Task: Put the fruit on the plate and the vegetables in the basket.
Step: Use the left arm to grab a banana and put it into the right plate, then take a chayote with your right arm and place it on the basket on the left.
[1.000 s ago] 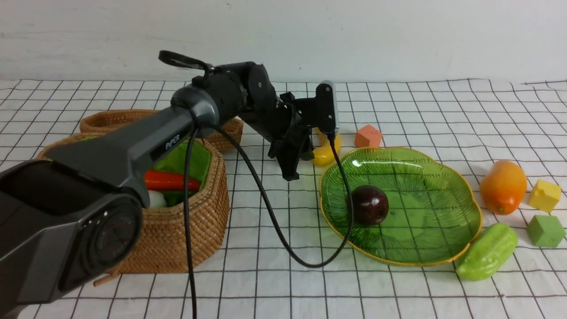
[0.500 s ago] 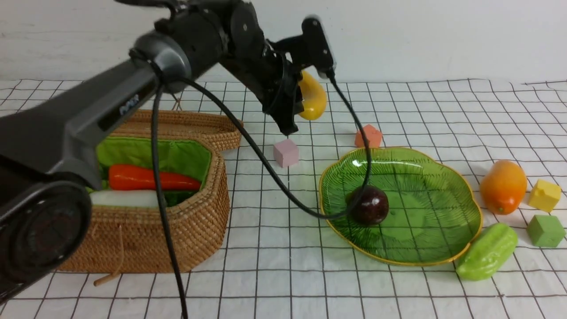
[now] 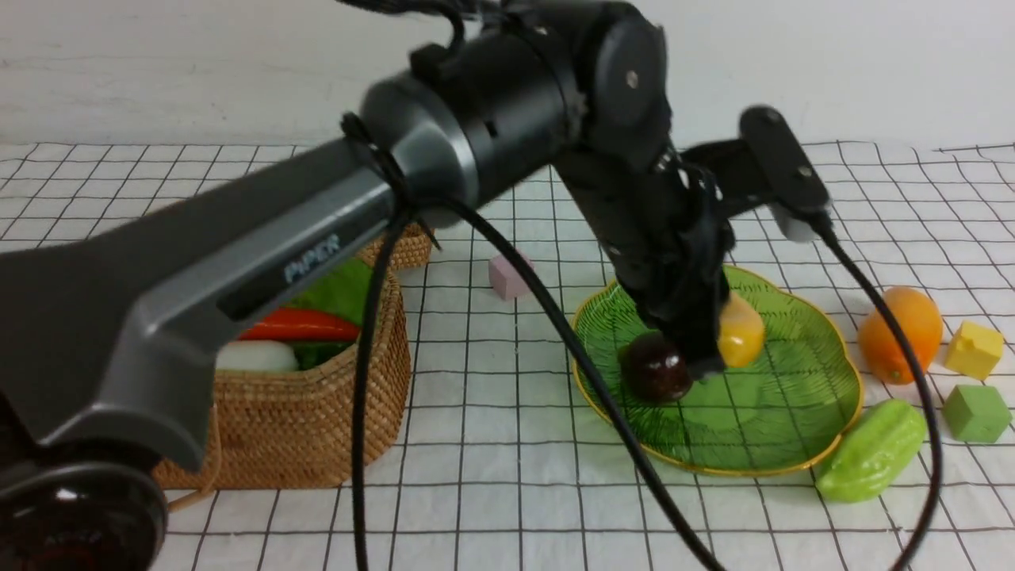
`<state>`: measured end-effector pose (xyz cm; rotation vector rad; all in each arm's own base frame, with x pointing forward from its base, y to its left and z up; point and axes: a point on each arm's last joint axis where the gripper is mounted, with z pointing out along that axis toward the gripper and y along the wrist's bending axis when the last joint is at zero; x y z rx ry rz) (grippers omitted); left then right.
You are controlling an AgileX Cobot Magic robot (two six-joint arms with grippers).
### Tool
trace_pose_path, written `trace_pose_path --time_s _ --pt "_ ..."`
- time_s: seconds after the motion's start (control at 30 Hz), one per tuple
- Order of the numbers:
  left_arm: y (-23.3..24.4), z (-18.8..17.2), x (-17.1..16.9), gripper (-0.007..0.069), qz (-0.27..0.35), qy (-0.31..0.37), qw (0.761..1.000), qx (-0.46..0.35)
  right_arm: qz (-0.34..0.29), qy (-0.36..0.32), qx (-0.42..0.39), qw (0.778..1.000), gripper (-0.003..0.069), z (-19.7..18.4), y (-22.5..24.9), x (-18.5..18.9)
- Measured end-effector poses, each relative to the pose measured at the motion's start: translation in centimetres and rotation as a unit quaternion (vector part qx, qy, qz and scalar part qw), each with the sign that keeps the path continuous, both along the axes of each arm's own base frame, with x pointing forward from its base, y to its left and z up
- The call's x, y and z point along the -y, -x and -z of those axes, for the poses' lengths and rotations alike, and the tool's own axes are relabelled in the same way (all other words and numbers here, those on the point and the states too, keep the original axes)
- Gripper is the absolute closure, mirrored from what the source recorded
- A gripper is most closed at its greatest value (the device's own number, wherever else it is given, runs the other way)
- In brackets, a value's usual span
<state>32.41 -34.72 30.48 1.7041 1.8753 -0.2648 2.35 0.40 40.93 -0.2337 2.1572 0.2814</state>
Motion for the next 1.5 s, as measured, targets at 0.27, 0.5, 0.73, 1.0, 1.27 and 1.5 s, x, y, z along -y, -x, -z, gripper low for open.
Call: trace_pose_path --time_s 0.27,0.5,0.73,1.0,1.27,1.5 --pt "0.2 4.3 4.1 0.059 0.01 0.029 0.999 0.025 -0.013 -0.026 0.015 0.999 0.0438 -0.1 1.4 0.2" --pt "-0.3 7.9 4.5 0.0496 0.017 -0.019 1.0 0.016 -0.021 -0.034 0.011 0.999 0.0434 -0.1 1.5 0.0" --pt "-0.6 6.7 4.5 0.0107 -0.011 0.007 0.999 0.034 -0.021 -0.034 0.011 0.999 0.0431 -0.1 1.5 0.0" --pt "1.5 -1.8 1.3 0.0029 -0.122 0.057 0.991 0.008 -0.018 -0.017 -0.023 0.999 0.0426 0.1 -0.5 -0.8" --pt "7.3 -13.7 -8.5 0.0629 -0.346 0.099 0.933 -0.019 -0.023 0.05 -0.111 0.992 0.0424 2.0 -9.9 -5.0" --pt "13.6 -14.5 -16.6 0.0638 -0.412 0.12 0.903 -0.026 0.021 0.092 -0.184 0.978 0.0421 5.5 -16.1 -5.8"
